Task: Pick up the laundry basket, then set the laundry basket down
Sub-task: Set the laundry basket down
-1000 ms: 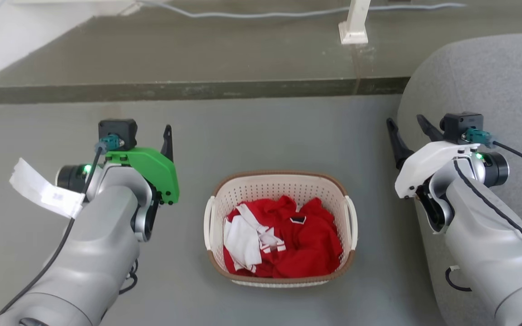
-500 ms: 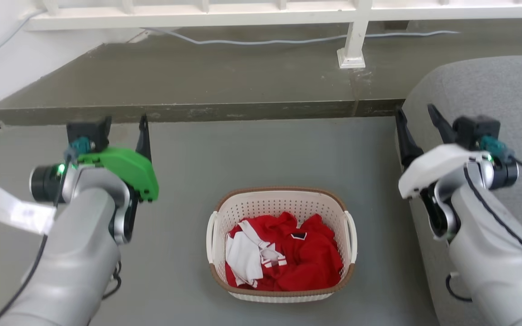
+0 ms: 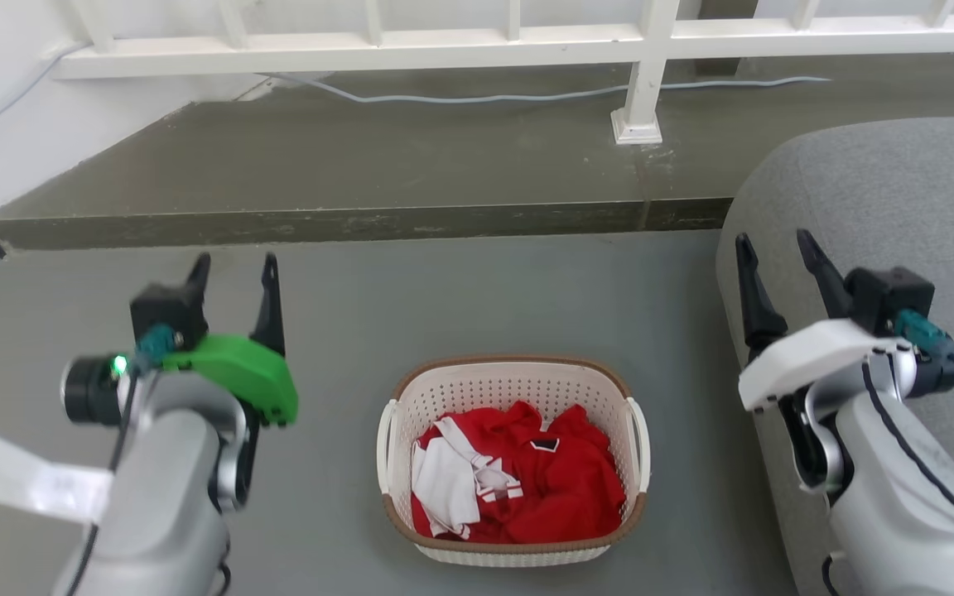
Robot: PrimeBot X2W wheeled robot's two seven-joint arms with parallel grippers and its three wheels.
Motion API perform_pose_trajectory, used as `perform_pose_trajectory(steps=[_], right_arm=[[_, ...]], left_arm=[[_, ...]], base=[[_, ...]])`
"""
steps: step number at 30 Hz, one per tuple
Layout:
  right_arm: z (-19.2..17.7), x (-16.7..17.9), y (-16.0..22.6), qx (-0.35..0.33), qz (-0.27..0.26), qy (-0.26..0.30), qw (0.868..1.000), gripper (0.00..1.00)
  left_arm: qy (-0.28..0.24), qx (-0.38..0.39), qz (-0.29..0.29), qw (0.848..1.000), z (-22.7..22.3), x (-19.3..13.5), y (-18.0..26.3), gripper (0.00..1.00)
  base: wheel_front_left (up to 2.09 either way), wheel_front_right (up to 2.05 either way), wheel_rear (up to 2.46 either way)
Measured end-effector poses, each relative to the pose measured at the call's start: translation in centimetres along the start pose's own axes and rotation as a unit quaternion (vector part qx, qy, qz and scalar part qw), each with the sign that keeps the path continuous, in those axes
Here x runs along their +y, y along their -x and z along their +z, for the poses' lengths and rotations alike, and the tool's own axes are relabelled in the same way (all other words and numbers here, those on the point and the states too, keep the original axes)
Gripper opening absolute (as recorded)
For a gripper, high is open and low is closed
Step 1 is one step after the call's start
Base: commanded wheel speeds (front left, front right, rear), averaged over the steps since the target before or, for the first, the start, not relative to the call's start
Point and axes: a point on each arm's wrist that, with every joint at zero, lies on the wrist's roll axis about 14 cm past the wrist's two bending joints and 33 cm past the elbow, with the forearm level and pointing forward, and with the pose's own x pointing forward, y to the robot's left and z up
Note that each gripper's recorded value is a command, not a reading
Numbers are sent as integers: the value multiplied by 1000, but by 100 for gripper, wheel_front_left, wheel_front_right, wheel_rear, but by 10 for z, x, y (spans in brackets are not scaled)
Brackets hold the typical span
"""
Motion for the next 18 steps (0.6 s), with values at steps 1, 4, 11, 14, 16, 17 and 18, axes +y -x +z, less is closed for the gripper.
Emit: perform_pose_trajectory(steps=[1,4,11,14,16,17,18], right_arm=[[-1,0,2,0,-1,-1,1000,100],[-6,-1,11,5,-3,-2,1000,100],[-17,-3,29,17,-13,-3,1000,100],[-20,-1,36,21,-13,-1,1000,100],[-22,0,39,23,-13,-1,1000,100],[-23,0,41,23,-14,-2,1000,100],[-23,0,42,24,-14,-2,1000,100]], left_arm=[[3,0,1,1000,-2,-1,4,100],[1,-2,4,1000,-7,-2,14,100],[3,-7,13,1000,-12,-4,34,100],[0,-4,18,1000,-18,-5,45,100],[1,1,24,1000,-24,-3,53,100],[3,3,26,1000,-27,-3,56,100],[4,6,28,1000,-29,-3,60,100]], base=[[0,0,0],[0,0,0],[0,0,0],[0,0,0],[0,0,0],[0,0,0],[0,0,0]])
